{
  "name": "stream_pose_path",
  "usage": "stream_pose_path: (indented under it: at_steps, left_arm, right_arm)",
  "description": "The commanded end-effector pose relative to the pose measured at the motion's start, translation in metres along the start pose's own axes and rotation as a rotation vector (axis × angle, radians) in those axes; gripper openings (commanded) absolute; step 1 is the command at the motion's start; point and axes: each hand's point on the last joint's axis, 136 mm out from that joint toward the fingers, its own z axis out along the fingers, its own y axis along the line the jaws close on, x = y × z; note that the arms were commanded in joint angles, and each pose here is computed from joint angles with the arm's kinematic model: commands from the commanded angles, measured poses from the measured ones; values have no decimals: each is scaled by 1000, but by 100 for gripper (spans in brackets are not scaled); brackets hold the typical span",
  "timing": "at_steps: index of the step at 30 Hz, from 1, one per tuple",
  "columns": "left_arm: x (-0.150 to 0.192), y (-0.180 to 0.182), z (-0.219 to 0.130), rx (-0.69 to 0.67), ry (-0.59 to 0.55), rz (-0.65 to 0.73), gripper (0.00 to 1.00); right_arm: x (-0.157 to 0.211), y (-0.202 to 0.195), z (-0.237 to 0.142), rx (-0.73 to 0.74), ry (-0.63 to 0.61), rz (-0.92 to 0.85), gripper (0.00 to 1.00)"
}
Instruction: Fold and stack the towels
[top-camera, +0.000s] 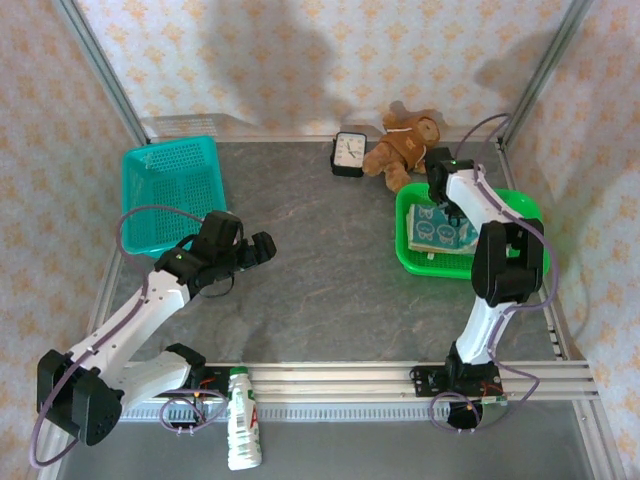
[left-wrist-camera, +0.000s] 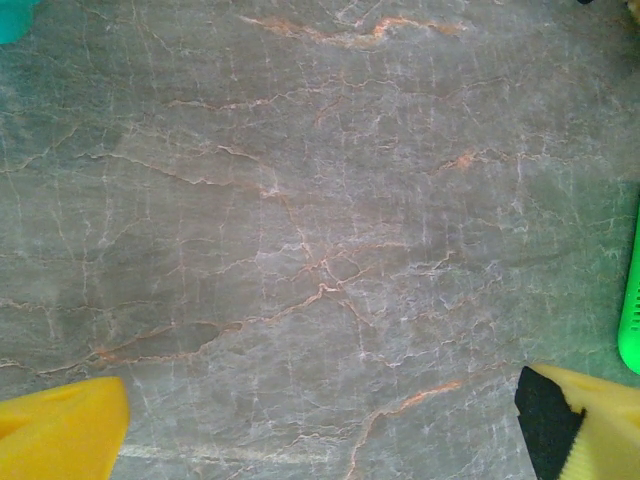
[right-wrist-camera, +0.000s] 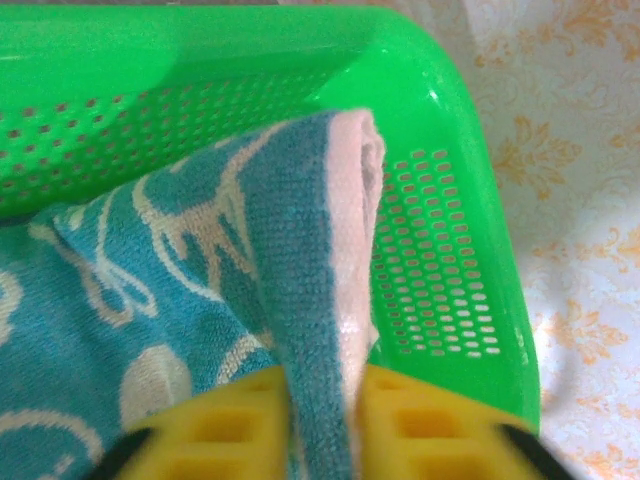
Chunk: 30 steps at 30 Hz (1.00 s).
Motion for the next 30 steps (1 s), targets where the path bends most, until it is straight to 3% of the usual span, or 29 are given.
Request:
stream_pose_path:
  at_steps: [1,8,12,17,21,25,30]
  left_arm:
    - [0,10,-5,-33,-10,1,100]
    - [-6,12,-2,-58,-29,21,100]
    - [-18,23,-6,-133,-80,64,100]
    - [-43,47,-18,-288,-195,113,100]
    - [-64,67,-32,-387,-362,150,100]
    - [-78,94,-47,-504,-508,179,100]
    - [-94,128,-44,-666,-552,216,100]
  right_arm:
    - [-16,-15,-5,41,-37,58,57]
    - [-16,-25,-21,-27,-68,118,76]
    - [-9,-16,-43,-239,-115,207,100]
    - [2,-3,-78,-544,-238,315,99]
    - [10,9,-91,-696,-392,370,99]
    - [23,19,-73,-667,-490,312,99]
    - [32,33,-40,-587,-490,350,99]
